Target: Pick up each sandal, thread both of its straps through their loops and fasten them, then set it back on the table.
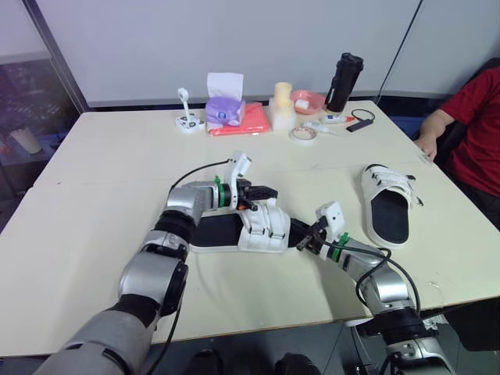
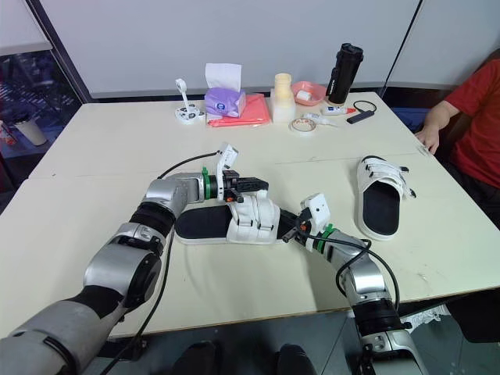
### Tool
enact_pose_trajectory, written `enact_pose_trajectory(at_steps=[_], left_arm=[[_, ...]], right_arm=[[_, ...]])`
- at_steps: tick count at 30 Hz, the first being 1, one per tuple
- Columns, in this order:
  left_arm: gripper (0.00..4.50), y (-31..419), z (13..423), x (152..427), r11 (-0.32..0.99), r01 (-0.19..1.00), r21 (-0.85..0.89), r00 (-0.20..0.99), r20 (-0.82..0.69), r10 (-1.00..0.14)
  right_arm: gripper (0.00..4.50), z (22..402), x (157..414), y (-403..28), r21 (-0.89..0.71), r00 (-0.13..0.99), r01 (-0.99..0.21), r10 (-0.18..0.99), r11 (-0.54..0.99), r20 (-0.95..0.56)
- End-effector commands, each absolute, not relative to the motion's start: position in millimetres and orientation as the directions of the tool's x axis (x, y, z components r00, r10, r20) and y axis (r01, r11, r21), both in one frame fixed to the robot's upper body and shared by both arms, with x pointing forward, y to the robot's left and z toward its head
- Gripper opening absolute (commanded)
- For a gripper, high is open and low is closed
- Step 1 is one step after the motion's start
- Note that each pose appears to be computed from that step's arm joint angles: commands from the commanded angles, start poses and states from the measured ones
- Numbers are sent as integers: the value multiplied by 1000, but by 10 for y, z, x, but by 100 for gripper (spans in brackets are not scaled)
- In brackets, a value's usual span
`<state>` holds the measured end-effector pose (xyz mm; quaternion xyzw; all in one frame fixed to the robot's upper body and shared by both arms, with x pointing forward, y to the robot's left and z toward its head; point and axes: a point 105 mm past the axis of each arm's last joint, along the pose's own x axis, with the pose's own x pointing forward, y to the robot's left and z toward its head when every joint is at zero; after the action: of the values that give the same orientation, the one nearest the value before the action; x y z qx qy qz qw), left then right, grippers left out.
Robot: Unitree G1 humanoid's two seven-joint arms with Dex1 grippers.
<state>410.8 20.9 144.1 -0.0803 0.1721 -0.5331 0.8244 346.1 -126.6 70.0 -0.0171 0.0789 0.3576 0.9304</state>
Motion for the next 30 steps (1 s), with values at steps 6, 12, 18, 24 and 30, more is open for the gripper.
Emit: enact_pose_trajectory(at_steps=[6, 12, 18, 24, 30], left_arm=[[97, 241, 1360, 4217, 484, 851, -203, 426, -270, -863], [387, 274, 1667, 4311, 497, 851, -172, 477, -148, -867], [445, 571, 2349, 4283, 441, 853, -279, 482, 101, -870], [445, 921, 2259, 3767, 467, 846, -258, 496, 59, -866], [445, 1142, 1961, 3156, 494, 801, -339, 513, -40, -858]], right_arm=[[0, 40, 3246, -1421, 105, 710, -602, 590, 792, -385], [0, 107, 3260, -1449, 86, 728, -596, 582, 798, -362], [0, 536, 3334, -1515, 63, 784, -579, 577, 813, -231], [0, 1062, 3301, -1669, 41, 795, -593, 592, 804, -133], [0, 1474, 3265, -1906, -27, 786, -612, 605, 790, -128]])
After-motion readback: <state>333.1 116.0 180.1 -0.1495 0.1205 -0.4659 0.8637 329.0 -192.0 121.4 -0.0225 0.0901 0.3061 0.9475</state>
